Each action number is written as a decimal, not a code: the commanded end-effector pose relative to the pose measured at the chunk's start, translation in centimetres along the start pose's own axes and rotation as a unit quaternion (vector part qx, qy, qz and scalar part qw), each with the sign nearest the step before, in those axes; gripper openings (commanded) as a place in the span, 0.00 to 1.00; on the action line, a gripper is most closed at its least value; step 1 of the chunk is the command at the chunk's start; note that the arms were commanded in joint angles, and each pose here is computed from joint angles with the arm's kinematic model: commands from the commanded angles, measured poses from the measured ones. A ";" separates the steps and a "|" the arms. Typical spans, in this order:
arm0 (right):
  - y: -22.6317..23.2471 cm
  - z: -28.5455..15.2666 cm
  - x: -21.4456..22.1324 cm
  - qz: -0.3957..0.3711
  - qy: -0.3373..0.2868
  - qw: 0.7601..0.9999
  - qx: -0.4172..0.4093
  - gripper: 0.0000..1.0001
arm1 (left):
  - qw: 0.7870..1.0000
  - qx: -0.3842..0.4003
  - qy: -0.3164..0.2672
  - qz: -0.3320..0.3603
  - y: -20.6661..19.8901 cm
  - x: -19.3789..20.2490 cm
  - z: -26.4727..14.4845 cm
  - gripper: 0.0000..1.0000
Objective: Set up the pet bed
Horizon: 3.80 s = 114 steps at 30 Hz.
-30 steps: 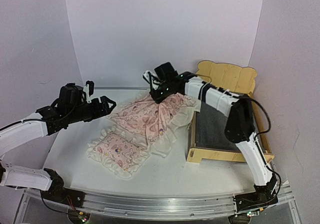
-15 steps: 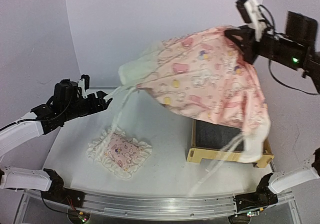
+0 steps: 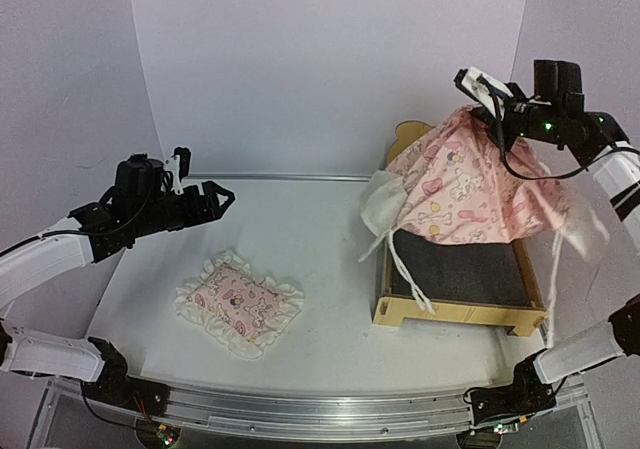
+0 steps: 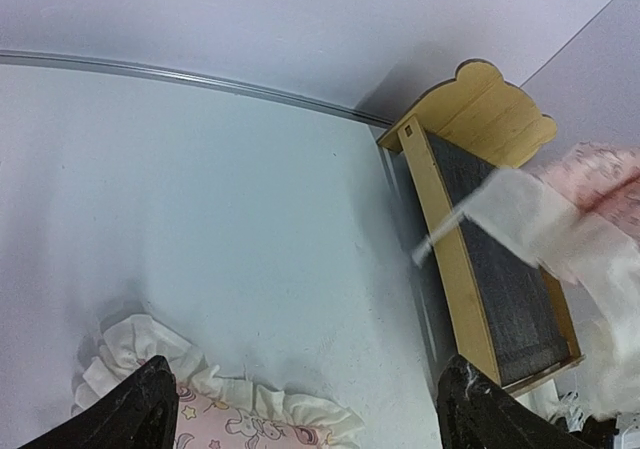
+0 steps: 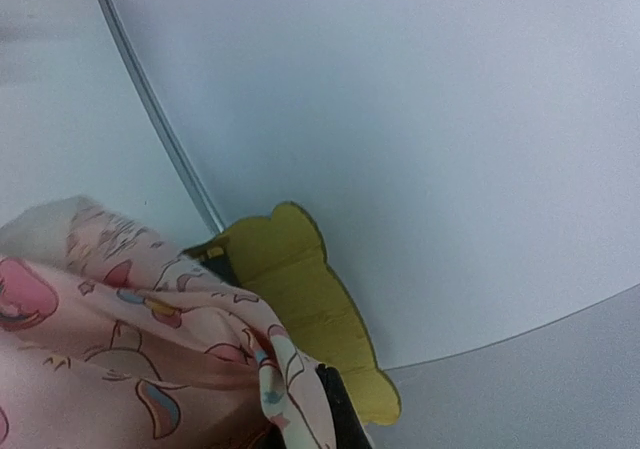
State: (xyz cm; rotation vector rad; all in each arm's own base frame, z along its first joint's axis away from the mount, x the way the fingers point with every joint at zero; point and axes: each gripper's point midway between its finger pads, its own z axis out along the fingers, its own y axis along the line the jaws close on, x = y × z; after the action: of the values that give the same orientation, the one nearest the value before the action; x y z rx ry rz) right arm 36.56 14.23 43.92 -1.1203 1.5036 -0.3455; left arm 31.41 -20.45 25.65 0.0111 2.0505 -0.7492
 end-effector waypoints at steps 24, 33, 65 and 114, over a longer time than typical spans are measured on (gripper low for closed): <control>-2.3 3.9 8.4 0.049 -0.135 0.984 -0.110 0.00 | 0.994 0.095 -0.018 0.046 -5.0 -3.3 0.5 0.91; -2.2 4.9 21.4 0.148 0.106 0.982 0.047 0.98 | 0.978 0.206 0.011 0.040 -8.0 -1.2 0.7 0.92; 7.5 1.3 8.9 0.569 0.104 0.807 -0.118 0.98 | 0.941 0.266 0.209 -0.025 -23.8 15.2 23.9 0.90; 7.5 0.7 4.2 0.599 0.023 0.784 -0.160 0.98 | 0.842 0.413 0.276 -0.212 -22.0 16.9 29.5 0.46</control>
State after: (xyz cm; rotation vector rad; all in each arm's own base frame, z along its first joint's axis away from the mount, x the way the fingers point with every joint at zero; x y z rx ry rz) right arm 33.93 14.42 34.19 -0.1778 2.1066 0.7881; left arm 37.30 -59.03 8.91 0.1992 2.2403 -2.0834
